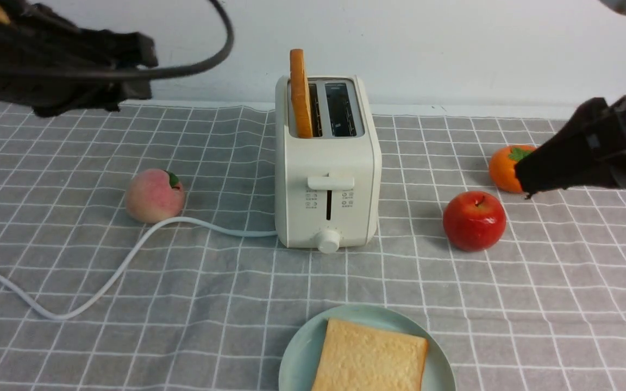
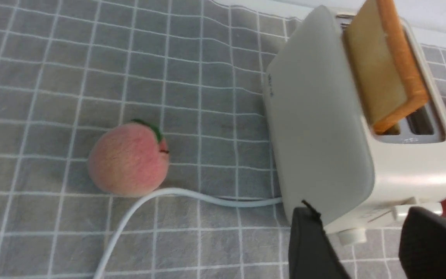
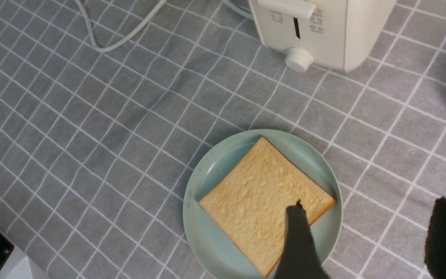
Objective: Take toasted bread from bread machine on grey coffee table place on plate.
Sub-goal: 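Reach for a toast slice standing in the toaster with the left gripper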
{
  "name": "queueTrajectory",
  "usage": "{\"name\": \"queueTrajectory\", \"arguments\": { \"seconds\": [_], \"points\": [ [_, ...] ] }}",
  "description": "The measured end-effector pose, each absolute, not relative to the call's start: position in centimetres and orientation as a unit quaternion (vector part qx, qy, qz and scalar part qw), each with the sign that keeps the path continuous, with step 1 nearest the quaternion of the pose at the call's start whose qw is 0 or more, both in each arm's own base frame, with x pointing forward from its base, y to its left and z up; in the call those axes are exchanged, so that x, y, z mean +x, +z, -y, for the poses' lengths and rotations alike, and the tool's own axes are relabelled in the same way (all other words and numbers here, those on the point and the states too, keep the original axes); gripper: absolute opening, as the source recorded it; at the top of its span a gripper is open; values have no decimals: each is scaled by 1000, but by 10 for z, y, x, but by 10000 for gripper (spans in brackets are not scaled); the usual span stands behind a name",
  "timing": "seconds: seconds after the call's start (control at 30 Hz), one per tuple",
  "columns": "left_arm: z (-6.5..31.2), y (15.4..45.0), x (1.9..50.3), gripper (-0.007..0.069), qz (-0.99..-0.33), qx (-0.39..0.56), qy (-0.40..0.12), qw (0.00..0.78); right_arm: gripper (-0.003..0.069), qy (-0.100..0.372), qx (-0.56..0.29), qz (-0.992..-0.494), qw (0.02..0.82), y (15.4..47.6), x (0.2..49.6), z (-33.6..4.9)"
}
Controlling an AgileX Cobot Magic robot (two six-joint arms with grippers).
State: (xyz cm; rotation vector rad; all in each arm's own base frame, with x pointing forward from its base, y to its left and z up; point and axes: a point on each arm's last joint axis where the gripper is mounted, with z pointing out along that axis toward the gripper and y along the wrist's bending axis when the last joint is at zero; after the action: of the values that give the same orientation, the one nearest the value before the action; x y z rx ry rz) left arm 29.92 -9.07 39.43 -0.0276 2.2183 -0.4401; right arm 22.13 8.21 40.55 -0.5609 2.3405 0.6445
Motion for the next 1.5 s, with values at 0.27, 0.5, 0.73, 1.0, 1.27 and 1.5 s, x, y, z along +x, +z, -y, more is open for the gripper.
{"name": "queueTrajectory", "arguments": {
  "seconds": [0.27,0.5,0.73,1.0,1.27,1.5],
  "points": [
    [176,389,354,474,-892,55,-130,429,421,200,-158,-899,357,388,192,-66],
    [196,355,408,497,-898,-34,-129,420,421,186,-150,-894,378,396,174,-60],
    [212,327,427,497,-892,-39,-165,419,421,173,-156,-899,369,395,170,-58],
    [219,308,437,285,-892,-38,-173,417,421,162,-161,-904,362,393,169,-56],
    [208,357,416,89,-875,-27,-183,446,421,162,-161,-904,361,393,169,-56],
    [156,487,318,90,-833,31,-175,524,421,162,-161,-904,361,393,169,-56]
  ]
}}
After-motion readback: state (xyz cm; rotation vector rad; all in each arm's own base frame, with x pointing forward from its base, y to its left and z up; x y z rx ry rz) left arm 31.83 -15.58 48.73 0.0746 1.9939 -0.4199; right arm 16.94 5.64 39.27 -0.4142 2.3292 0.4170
